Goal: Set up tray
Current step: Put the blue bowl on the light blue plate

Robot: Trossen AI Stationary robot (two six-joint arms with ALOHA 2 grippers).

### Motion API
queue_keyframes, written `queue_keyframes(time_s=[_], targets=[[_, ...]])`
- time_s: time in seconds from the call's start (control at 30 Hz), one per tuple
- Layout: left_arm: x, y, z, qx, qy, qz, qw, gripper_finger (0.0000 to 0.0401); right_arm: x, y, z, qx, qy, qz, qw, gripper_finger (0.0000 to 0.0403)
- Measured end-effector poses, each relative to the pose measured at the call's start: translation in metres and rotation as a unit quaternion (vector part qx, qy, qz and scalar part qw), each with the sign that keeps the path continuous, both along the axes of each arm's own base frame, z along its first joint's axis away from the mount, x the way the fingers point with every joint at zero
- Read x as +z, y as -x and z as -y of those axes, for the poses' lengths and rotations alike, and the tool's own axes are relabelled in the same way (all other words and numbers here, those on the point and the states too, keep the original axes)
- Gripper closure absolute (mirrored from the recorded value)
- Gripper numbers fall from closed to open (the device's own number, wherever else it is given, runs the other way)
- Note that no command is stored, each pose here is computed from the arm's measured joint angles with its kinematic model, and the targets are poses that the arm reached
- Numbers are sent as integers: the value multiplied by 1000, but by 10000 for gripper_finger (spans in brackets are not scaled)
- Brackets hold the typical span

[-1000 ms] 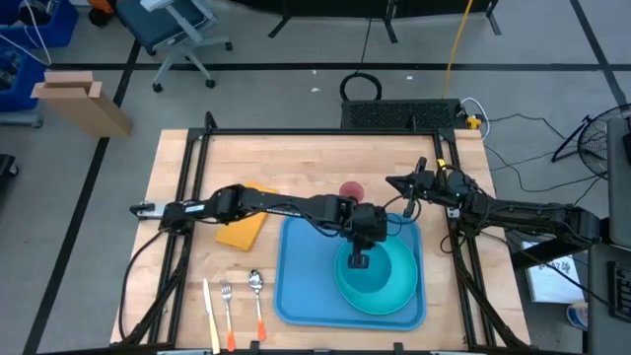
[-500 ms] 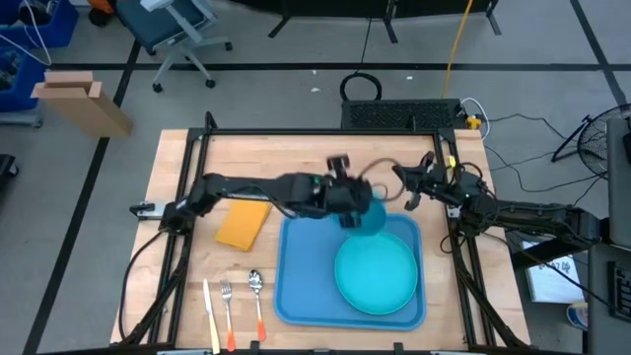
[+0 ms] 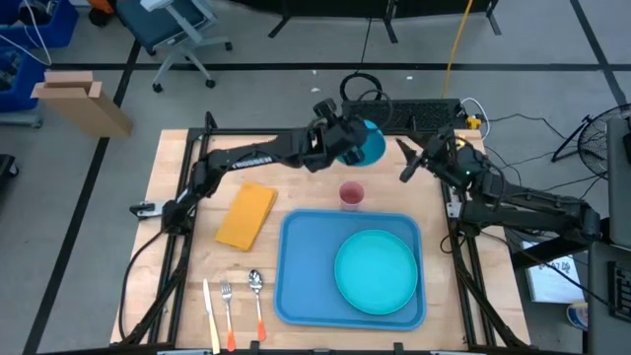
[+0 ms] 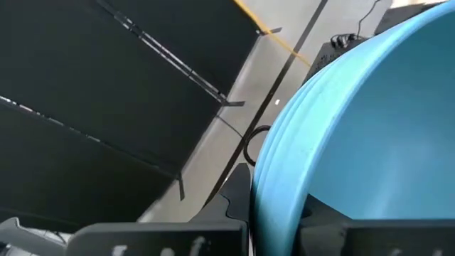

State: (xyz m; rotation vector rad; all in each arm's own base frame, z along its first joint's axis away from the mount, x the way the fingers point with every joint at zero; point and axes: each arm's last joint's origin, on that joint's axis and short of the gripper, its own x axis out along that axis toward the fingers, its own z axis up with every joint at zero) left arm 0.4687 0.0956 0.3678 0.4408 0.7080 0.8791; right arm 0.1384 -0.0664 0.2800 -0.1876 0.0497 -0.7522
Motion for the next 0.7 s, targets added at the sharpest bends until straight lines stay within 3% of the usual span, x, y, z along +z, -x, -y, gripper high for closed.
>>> queue_keyframes(time_s=[0.13, 0.23, 0.43, 0.53, 0.7], targets=[[0, 0, -14, 3, 7, 15, 1000, 388, 2, -3, 1, 6, 8, 2, 1000, 180], [-1, -5, -23, 1, -7, 32, 999, 388, -2, -10, 4, 3, 5, -5, 1000, 149], [-11, -17, -32, -9, -18, 37, 999, 388, -3, -24, 11, -26, 15, 7, 1000, 139], [-15, -20, -32, -18, -16, 38, 999, 388, -9, -30, 15, -61, 21, -17, 998, 139], [-23, -28, -29, -47, -8, 41, 998, 388, -16, -38, 19, -69, 24, -36, 997, 145]])
